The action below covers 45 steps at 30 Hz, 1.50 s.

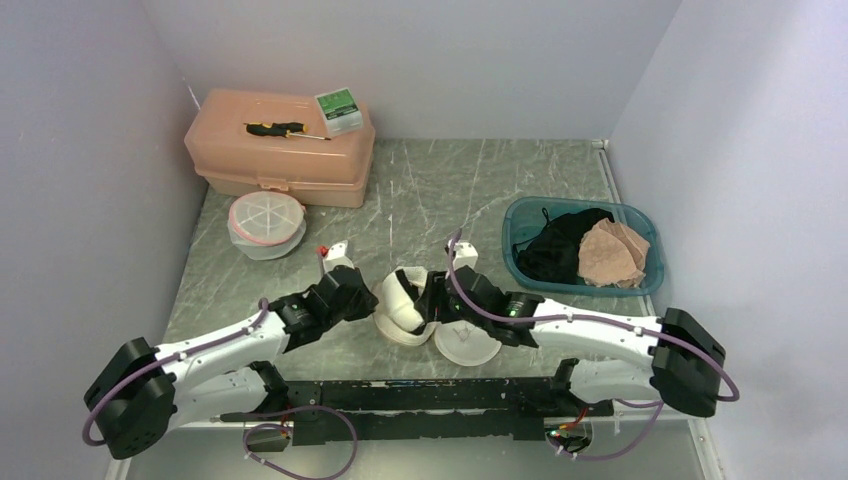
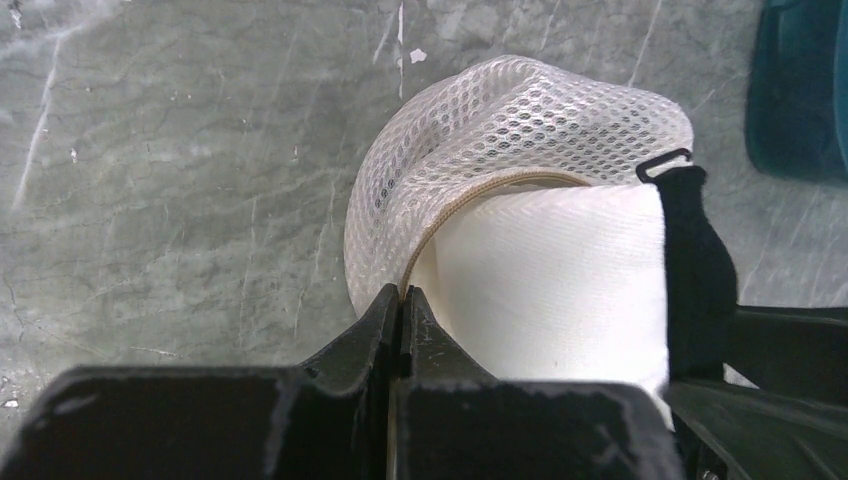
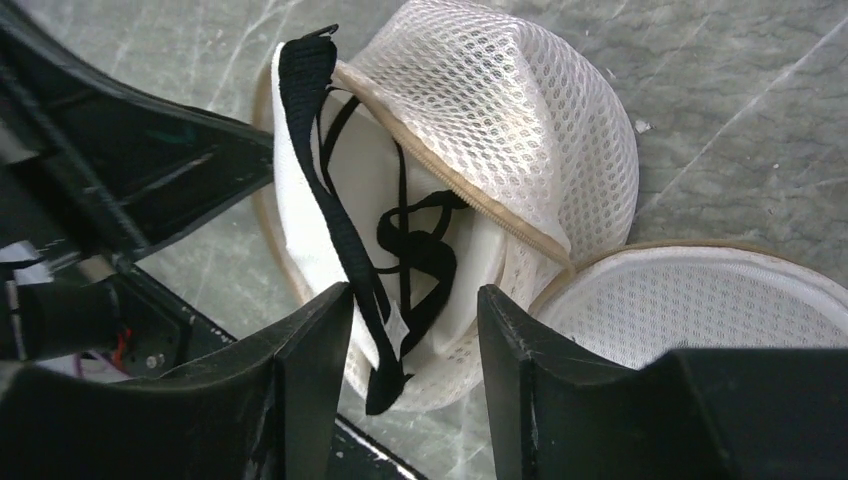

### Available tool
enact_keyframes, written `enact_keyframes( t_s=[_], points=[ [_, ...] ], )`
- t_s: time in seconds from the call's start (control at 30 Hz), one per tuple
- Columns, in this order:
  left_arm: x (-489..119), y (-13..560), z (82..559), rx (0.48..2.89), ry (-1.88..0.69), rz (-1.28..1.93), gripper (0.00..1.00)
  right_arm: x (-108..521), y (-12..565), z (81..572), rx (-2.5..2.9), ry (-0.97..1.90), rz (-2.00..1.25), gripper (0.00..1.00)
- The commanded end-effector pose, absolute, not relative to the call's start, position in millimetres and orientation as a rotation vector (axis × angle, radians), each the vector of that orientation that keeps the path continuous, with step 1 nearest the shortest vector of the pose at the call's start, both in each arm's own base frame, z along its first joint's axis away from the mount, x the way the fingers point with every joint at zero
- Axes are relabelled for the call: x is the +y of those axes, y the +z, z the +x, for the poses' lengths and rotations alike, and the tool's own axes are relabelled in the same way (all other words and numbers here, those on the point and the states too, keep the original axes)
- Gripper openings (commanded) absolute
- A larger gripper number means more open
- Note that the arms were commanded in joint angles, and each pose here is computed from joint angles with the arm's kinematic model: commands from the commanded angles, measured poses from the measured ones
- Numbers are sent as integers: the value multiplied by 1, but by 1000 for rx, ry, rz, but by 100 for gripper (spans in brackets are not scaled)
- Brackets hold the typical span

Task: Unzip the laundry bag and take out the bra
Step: Pick up the bra from the laundry bag.

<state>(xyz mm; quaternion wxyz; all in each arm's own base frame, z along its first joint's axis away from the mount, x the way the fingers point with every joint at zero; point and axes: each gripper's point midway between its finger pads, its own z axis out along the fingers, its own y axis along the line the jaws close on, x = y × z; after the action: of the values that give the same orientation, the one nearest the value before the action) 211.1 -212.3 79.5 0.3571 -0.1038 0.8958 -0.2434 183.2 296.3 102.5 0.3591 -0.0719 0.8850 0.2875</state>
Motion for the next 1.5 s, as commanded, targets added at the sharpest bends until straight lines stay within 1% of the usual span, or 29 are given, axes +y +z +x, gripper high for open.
enact_keyframes(
  t_s=[0.0,0.27,0.47,0.6,0.77,0.87,0.97,1.0,1.07,1.13,1.27,1.33,1.47],
  points=[
    [-231,94,221,2282,-698,-259,3,295,121,176,2261,808,-156,54],
    [-242,96,227,2282,-724,-248,3,302,111,167,2293,868,-171,63],
    [-245,99,229,2281,-725,-244,3,310,124,165,2244,886,-222,72],
    [-249,105,233,2274,-720,-229,3,308,134,160,2193,852,-237,73],
    [-251,104,235,2280,-714,-223,3,291,167,159,2047,832,-162,72],
    [-252,102,235,2283,-716,-225,3,291,187,154,1982,859,-192,68],
    [-252,101,236,2288,-711,-225,3,312,197,139,1970,945,-335,57],
    [-252,101,236,2288,-712,-224,3,320,196,134,1984,967,-381,51],
    [-253,101,236,2286,-715,-228,3,336,190,126,2023,979,-472,45],
    [-253,101,235,2290,-720,-228,3,347,172,124,2085,952,-527,42],
    [-251,100,232,2296,-722,-232,3,341,145,144,2167,771,-454,34],
    [-249,100,230,2296,-723,-240,3,331,134,158,2197,696,-384,33],
    [-243,100,227,2289,-720,-250,3,314,116,180,2223,634,-284,30]
  ],
)
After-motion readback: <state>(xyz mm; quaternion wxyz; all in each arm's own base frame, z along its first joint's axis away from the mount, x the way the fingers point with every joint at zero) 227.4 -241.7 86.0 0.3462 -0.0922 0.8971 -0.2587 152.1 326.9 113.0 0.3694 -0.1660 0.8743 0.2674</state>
